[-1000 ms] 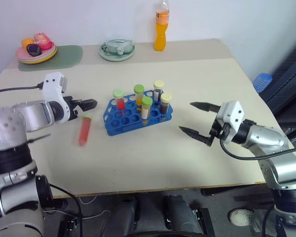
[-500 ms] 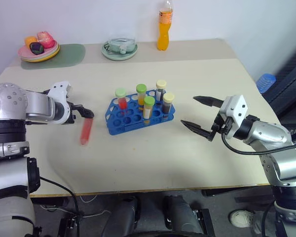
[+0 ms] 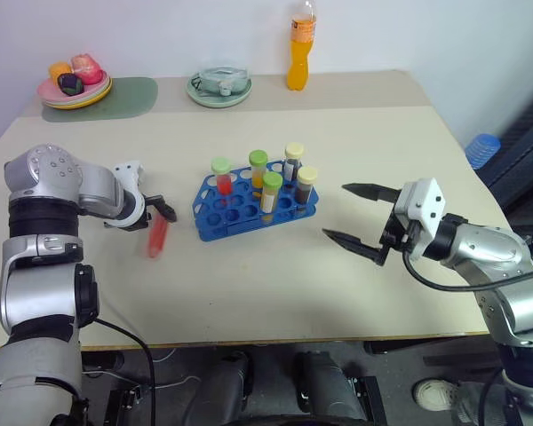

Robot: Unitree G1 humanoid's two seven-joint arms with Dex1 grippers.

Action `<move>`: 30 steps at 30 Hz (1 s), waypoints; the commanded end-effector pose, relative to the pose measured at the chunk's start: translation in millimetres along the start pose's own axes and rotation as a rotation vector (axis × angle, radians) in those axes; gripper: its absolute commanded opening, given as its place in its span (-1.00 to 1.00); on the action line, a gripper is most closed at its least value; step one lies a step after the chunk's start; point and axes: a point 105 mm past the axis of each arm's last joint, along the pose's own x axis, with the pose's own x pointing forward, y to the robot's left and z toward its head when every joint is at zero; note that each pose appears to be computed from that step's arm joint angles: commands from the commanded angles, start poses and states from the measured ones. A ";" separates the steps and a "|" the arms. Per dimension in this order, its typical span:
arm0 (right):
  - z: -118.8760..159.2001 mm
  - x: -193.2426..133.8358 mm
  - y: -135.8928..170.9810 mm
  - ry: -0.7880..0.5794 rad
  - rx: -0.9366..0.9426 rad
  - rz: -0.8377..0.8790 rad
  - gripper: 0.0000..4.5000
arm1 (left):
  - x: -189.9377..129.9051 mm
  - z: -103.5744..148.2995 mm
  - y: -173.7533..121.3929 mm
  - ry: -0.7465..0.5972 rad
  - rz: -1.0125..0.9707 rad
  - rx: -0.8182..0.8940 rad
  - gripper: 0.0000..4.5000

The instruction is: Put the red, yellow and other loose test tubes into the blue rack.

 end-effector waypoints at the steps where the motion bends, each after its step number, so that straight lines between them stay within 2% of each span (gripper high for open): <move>1: 14.2 -1.5 8.8 -0.033 -0.042 0.056 0.98 | -4.8 4.2 5.8 -0.007 0.025 -0.021 1.00; 14: 14.9 1.9 19.2 -0.057 -0.051 0.138 0.98 | -0.1 2.1 12.4 -0.004 0.062 -0.053 1.00; 17: 11.3 1.7 18.9 -0.053 -0.048 0.137 1.00 | 1.1 1.8 12.1 -0.010 0.067 -0.050 0.61; 22: 7.1 0.3 17.6 -0.046 -0.044 0.133 1.00 | 3.4 -0.5 13.5 -0.002 0.067 -0.057 -0.47; 23: 6.2 0.4 17.6 -0.044 -0.042 0.134 1.00 | 3.5 -0.9 13.4 -0.002 0.064 -0.055 -0.62; 30: 4.2 4.3 15.8 -0.047 -0.032 0.148 1.00 | 0.6 -4.7 18.5 -0.049 0.041 -0.039 -0.62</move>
